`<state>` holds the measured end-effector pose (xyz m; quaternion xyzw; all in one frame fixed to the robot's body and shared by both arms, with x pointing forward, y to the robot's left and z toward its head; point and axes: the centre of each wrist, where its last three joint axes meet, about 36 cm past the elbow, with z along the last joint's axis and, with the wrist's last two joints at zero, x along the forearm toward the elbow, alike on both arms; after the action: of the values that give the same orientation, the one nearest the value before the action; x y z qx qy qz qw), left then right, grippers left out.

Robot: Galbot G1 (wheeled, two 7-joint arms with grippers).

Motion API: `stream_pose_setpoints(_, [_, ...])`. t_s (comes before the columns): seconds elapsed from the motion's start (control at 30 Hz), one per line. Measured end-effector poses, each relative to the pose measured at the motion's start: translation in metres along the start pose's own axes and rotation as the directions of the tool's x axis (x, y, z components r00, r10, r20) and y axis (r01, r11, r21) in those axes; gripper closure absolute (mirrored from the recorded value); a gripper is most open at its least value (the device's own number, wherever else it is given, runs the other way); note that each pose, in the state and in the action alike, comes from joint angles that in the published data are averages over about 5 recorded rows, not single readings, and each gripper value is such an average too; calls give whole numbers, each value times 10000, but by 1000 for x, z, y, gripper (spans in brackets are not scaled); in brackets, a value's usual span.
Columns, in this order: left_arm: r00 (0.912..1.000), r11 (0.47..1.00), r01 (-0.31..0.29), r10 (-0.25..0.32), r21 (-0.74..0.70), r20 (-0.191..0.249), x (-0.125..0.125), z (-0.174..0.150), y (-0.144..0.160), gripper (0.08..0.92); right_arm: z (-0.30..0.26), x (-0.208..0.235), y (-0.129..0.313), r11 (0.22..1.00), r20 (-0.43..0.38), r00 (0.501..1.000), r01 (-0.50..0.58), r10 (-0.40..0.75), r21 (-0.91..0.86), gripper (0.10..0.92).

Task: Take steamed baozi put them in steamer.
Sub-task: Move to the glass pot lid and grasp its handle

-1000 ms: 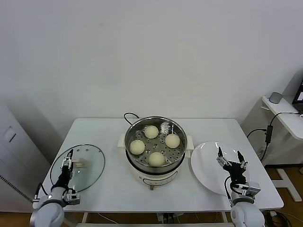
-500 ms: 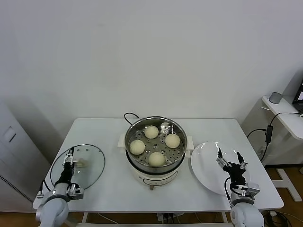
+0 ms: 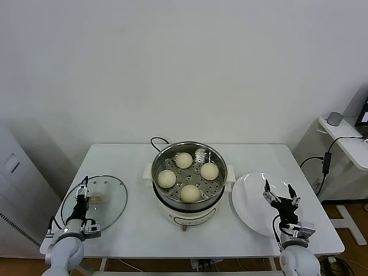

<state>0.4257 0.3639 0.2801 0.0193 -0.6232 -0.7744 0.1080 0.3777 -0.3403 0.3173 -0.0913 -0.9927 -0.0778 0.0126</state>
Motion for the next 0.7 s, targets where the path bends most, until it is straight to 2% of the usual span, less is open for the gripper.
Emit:
stream_pose_setpoints(0.17, [9999, 9999, -90, 89, 61, 64, -2, 0, -4, 301, 0, 0, 1, 10000, -9, 10000, -1, 1, -2, 200])
stream_pose_setpoints(0.7, [9992, 9992, -369, 366, 123, 177, -7, -2, -13, 768, -2, -3, 4, 10000, 18, 10000, 25, -25, 65, 200])
